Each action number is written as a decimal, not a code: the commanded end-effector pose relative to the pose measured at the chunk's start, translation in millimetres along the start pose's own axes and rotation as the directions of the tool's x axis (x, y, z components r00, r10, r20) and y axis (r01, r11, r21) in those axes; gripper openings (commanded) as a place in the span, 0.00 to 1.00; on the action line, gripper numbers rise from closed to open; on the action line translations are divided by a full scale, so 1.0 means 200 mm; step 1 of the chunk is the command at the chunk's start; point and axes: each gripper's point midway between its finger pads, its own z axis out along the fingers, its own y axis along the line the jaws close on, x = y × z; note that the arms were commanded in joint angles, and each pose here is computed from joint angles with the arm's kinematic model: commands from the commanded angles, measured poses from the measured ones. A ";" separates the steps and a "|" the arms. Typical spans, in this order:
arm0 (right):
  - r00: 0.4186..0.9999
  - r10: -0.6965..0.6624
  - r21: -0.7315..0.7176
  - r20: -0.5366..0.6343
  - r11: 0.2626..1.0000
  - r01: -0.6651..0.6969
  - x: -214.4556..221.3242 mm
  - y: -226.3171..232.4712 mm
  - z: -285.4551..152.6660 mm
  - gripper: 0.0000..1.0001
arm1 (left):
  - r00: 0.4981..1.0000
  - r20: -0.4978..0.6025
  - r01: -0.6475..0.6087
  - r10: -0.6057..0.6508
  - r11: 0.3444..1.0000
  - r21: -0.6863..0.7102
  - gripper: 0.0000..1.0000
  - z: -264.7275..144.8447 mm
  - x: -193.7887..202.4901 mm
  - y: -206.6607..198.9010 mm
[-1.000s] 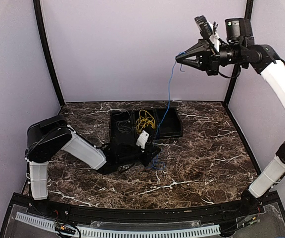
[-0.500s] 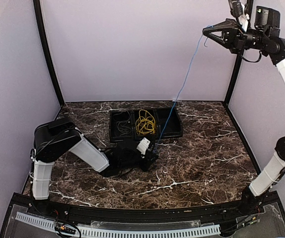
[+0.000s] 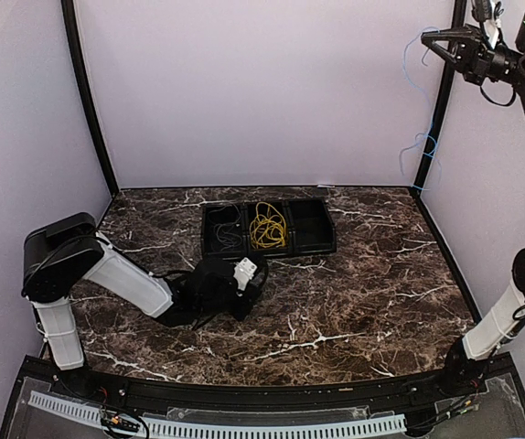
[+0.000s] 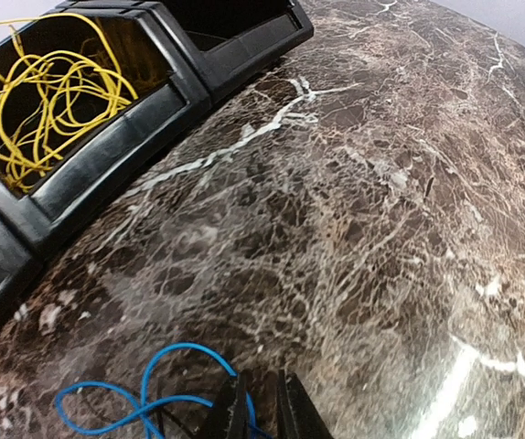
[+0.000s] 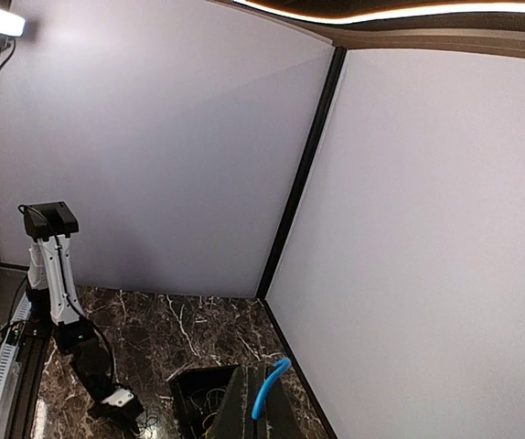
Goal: Untangle the cables
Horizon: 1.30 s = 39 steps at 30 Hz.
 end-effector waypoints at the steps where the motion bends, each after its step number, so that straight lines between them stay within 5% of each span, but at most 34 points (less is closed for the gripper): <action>1: 1.000 0.029 0.062 0.008 0.998 -0.029 0.04 -0.08 -0.01 0.00 | 1.000 -0.006 -0.025 0.025 0.997 -0.074 0.15 -0.14 -0.06 0.10; 7: 0.990 0.138 0.115 -0.006 0.984 -0.137 0.28 -0.20 0.01 0.00 | 0.997 0.077 0.030 -0.031 0.999 0.013 0.40 -0.24 -0.28 0.03; 12: 0.982 0.178 0.148 -0.062 0.975 -0.167 0.49 -0.24 0.09 0.00 | 0.976 0.195 0.072 -0.096 0.989 0.129 0.49 -0.38 -0.49 -0.04; 25: 0.966 0.215 0.126 -0.145 0.972 -0.198 0.76 -0.26 0.45 0.00 | 0.923 0.333 0.161 -0.193 0.979 0.122 0.50 -0.63 -0.73 0.03; 39: 0.920 0.325 0.168 -0.218 0.941 -0.293 1.17 -0.44 0.61 0.00 | 0.918 0.352 0.169 -0.181 0.983 0.065 0.51 -0.72 -0.69 0.09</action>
